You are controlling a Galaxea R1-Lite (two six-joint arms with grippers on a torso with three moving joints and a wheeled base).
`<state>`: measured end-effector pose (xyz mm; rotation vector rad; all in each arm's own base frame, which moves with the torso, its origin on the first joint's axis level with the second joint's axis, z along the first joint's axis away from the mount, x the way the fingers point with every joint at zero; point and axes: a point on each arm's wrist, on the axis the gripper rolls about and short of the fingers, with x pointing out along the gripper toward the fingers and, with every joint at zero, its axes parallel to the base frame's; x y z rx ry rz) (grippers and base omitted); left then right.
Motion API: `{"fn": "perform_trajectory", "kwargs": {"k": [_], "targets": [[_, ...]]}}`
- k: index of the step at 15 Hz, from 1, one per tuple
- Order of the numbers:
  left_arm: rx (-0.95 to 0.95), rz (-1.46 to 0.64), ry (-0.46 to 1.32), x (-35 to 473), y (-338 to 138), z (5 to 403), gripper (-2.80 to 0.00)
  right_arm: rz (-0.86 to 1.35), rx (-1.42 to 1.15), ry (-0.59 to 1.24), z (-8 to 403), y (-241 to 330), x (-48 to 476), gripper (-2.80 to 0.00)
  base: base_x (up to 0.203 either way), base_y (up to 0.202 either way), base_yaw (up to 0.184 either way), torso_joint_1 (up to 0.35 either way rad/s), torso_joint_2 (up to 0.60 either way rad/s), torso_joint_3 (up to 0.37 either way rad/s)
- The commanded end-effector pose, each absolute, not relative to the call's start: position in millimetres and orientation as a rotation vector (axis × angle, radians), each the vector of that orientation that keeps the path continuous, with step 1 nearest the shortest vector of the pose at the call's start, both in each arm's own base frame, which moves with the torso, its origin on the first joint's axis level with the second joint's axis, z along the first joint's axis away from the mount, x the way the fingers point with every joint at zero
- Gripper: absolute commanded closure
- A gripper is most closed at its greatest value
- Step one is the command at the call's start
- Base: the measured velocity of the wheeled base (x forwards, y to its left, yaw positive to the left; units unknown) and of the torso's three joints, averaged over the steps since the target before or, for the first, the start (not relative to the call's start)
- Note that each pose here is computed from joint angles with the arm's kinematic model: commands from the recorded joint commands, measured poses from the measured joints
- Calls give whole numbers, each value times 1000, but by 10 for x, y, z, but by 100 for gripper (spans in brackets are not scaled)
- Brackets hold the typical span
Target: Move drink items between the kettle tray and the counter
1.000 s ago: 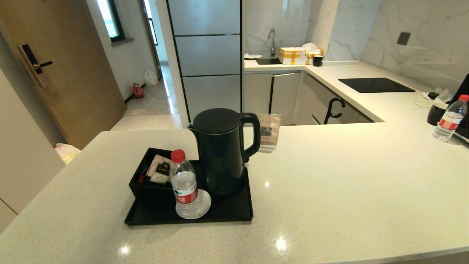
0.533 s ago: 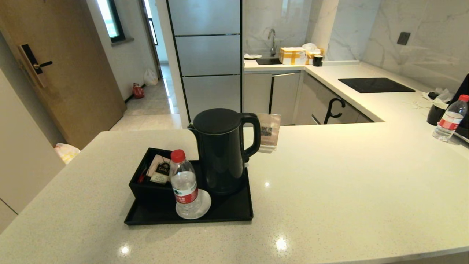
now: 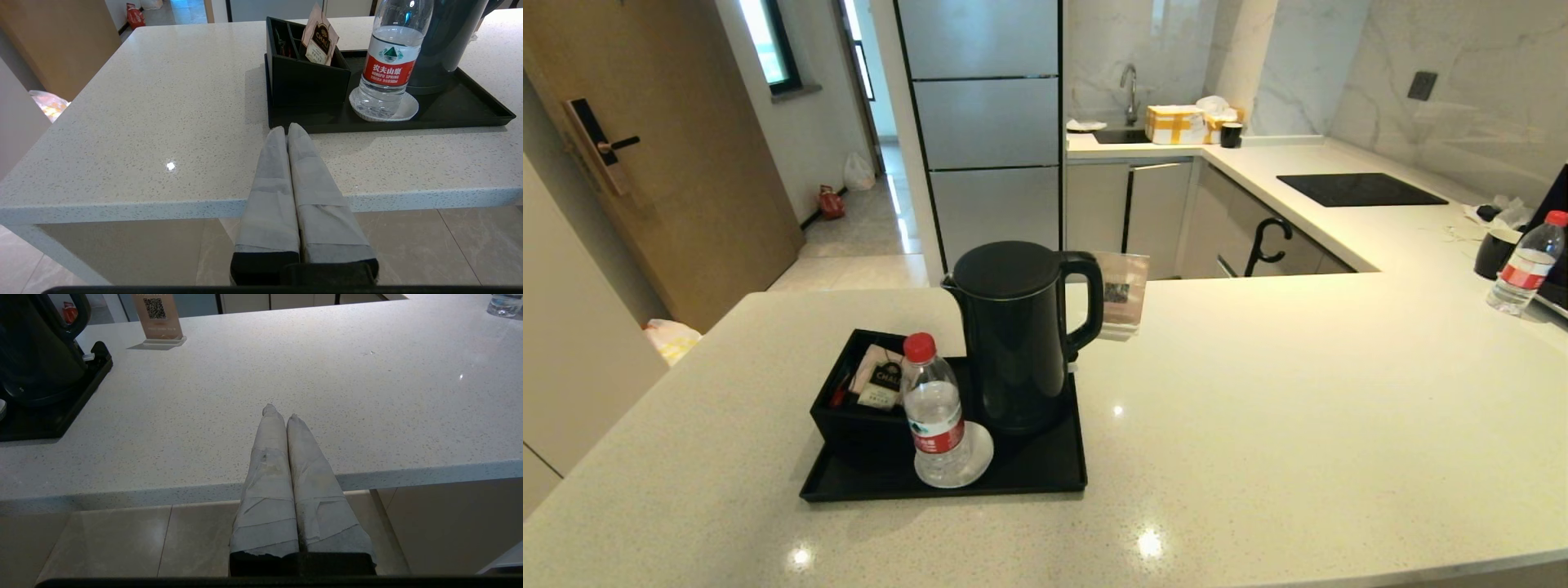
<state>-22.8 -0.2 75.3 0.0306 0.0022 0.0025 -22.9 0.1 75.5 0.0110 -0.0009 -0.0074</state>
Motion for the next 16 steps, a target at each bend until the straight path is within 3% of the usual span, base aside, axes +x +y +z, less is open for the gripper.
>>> {"fn": "perform_trajectory", "kwargs": {"k": [1, 16], "targets": [[31, 3, 2, -228, -2, 753, 0, -8, 11, 0, 755, 1, -228, 0, 0, 0, 0, 0, 0, 0], [31, 3, 2, -228, -2, 753, 0, -8, 11, 0, 755, 1, -228, 0, 0, 0, 0, 0, 0, 0]]}}
